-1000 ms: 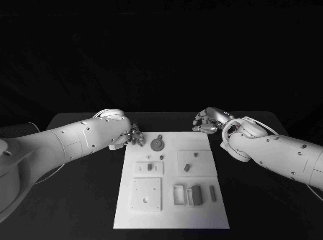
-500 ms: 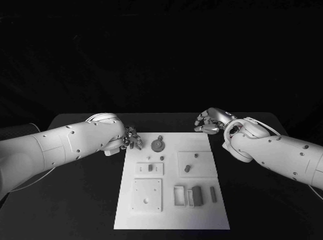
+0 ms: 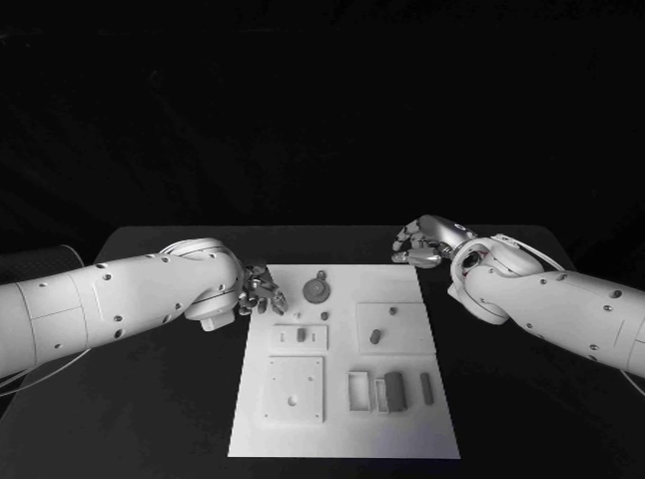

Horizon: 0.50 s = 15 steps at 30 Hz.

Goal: Assemble the parts on the task board

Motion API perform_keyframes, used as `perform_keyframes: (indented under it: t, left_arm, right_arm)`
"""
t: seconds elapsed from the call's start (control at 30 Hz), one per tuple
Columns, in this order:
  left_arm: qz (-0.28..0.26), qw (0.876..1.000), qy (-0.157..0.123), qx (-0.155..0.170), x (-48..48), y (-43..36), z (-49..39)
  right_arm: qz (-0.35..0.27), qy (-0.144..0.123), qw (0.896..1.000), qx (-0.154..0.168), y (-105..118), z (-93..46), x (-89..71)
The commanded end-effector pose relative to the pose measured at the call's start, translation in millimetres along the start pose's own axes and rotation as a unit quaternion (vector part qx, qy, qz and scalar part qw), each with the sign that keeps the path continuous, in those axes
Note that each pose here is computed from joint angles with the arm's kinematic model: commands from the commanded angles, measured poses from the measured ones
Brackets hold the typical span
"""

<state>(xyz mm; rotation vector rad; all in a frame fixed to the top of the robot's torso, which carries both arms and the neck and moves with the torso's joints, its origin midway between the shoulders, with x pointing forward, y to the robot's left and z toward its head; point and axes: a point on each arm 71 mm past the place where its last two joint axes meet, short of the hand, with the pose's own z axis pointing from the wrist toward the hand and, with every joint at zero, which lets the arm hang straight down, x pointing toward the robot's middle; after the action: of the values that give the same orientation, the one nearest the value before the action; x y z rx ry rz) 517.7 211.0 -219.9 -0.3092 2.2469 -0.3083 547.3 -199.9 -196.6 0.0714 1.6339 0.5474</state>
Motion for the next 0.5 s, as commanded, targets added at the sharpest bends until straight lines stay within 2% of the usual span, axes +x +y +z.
perform_keyframes:
  t: [0.03,0.27,0.5]
  left_arm:
    - [-0.018,1.000,-0.008,-0.004,4.8,-4.6,-4.1]
    - [0.005,1.000,-0.017,0.000,13.7,-4.4,-10.7]
    - [0.006,1.000,-0.017,-0.004,19.4,3.9,-15.0]
  right_arm:
    - [-0.001,0.006,1.000,-0.002,1,0.1,1.1]
    - [-0.001,0.007,1.000,-0.002,1,-0.1,1.2]
    - [-0.001,0.008,1.000,-0.002,1,-0.1,1.4]
